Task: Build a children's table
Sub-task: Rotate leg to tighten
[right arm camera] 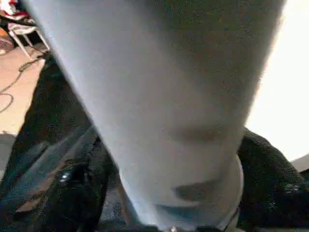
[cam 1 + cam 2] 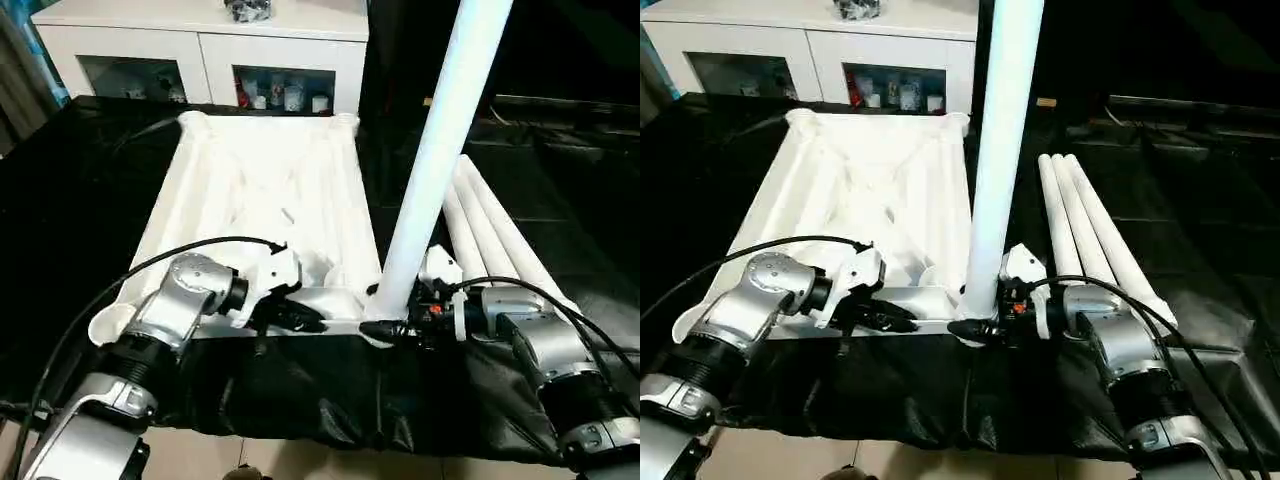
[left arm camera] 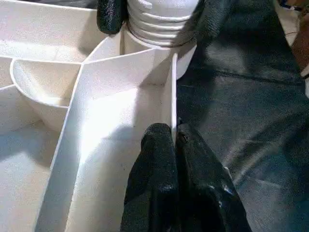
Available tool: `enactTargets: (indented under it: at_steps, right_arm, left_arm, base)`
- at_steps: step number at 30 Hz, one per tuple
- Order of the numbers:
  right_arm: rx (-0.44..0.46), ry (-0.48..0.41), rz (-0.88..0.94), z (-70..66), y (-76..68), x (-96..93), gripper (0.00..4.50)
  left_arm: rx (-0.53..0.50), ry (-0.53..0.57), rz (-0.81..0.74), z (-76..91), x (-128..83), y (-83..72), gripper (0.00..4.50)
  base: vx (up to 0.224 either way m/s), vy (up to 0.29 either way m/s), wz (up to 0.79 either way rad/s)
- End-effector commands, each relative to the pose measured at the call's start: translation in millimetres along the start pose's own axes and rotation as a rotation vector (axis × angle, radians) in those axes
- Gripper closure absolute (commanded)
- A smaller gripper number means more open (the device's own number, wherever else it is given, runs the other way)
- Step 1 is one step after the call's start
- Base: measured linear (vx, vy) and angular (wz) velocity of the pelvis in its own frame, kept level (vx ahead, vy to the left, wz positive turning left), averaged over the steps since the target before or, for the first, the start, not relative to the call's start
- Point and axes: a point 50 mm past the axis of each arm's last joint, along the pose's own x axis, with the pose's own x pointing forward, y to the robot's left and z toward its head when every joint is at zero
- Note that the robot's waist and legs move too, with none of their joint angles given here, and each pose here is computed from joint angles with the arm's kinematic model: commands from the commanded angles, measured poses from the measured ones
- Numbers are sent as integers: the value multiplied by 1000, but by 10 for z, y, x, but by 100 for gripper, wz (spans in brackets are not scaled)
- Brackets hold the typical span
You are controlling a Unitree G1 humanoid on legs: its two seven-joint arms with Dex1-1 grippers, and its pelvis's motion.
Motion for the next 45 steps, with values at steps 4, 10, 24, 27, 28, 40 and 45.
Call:
enactTargets:
  at_steps: [4, 10, 24, 27, 28, 40, 45]
  right_arm:
    - [44, -23, 27, -75, 110, 208, 156]
    - [53, -37, -260, -120, -52, 348, 173]
    - [170, -179, -653, 46, -253, 757, 85]
    - [143, -198, -564, 70, -233, 722, 59]
    - [137, -198, -540, 68, -226, 708, 51]
    - [11, -87, -147, -2, -109, 268, 16]
    - [2, -36, -53, -25, -61, 204, 49]
  left_arm:
    - [20, -21, 35, 125, 117, 56, 450]
    - [-28, -56, 207, 220, 239, 186, 450]
    - [-24, -130, 331, 485, 615, 197, 450]
    - [4, -130, 292, 442, 555, 169, 450]
    - [13, -131, 280, 431, 538, 161, 450]
    - [76, -73, 120, 223, 218, 122, 450]
    - [86, -58, 82, 191, 157, 123, 450]
  base:
    - [0, 0, 0]
    - [0, 0, 0]
    - [0, 0, 0]
    - [0, 0, 0]
    - [0, 0, 0]
    - [0, 0, 0]
    - [0, 0, 0]
